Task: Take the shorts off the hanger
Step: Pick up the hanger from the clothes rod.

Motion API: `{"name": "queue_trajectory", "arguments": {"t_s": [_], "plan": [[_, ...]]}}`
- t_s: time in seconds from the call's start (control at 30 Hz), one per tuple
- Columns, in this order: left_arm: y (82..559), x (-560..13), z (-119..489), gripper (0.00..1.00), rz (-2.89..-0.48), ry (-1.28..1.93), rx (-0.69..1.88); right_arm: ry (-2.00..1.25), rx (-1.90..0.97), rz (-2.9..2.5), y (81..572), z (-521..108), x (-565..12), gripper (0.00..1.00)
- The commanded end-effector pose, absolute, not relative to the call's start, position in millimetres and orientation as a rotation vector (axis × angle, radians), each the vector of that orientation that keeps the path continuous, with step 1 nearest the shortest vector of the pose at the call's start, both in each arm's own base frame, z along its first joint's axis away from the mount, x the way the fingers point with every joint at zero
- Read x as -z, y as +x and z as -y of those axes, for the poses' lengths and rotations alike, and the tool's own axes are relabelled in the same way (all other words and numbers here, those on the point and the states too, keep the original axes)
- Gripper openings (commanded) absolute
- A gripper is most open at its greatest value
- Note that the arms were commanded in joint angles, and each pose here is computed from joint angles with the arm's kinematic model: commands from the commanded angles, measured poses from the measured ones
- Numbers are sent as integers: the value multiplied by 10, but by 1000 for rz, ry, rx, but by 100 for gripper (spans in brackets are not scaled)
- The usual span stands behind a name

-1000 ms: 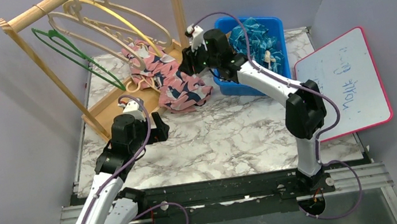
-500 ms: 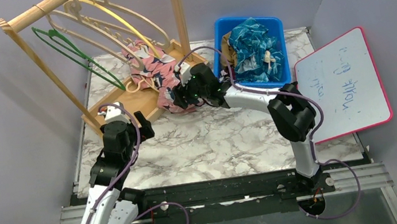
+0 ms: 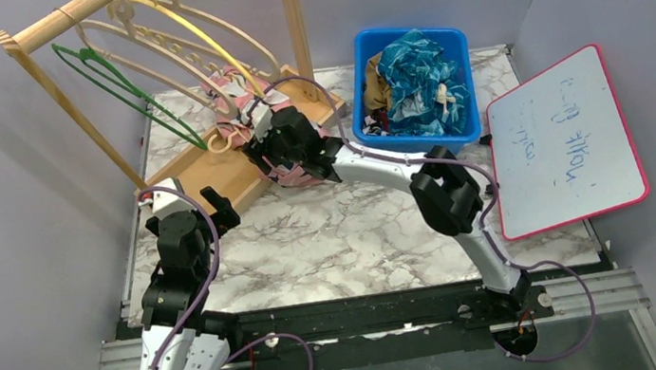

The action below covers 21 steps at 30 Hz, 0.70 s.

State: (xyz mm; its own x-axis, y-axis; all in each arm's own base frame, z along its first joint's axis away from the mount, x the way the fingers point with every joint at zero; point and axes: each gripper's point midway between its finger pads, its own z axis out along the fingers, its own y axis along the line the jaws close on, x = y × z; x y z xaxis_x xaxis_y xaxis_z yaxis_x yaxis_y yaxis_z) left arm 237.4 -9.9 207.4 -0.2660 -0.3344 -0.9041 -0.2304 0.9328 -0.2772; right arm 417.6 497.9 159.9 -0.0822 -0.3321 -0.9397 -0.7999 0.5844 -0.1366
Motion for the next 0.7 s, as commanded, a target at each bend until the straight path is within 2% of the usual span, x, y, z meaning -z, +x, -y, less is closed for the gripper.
{"name": "queue_trajectory", "arguments": {"t_s": [0.0, 0.17, 0.27, 0.33, 0.43, 0.5, 0.67], "plan": [[2391, -2126, 62, 99, -1836, -436, 96, -928, -347, -1778, 4389, -4950, -1190, 72], [2391, -2131, 73, 99, -1836, -429, 102, -929, -261, -1869, 4494, -4928, -733, 71], [2391, -2128, 77, 99, -1836, -428, 105, -915, -209, -1899, 4526, -4849, -586, 66], [2394, -2136, 85, 99, -1834, -423, 110, -915, -195, -1900, 4522, -4828, -573, 51], [2400, -2131, 99, 99, -1837, -415, 115, -885, -171, -1884, 4543, -4781, -708, 17], [2404, -2120, 109, 99, -1842, -411, 118, -837, -166, -1855, 4565, -4740, -901, 2], [2405, -2121, 122, 99, -1843, -405, 125, -721, -255, -1745, 4460, -4632, -1616, 1]]}}
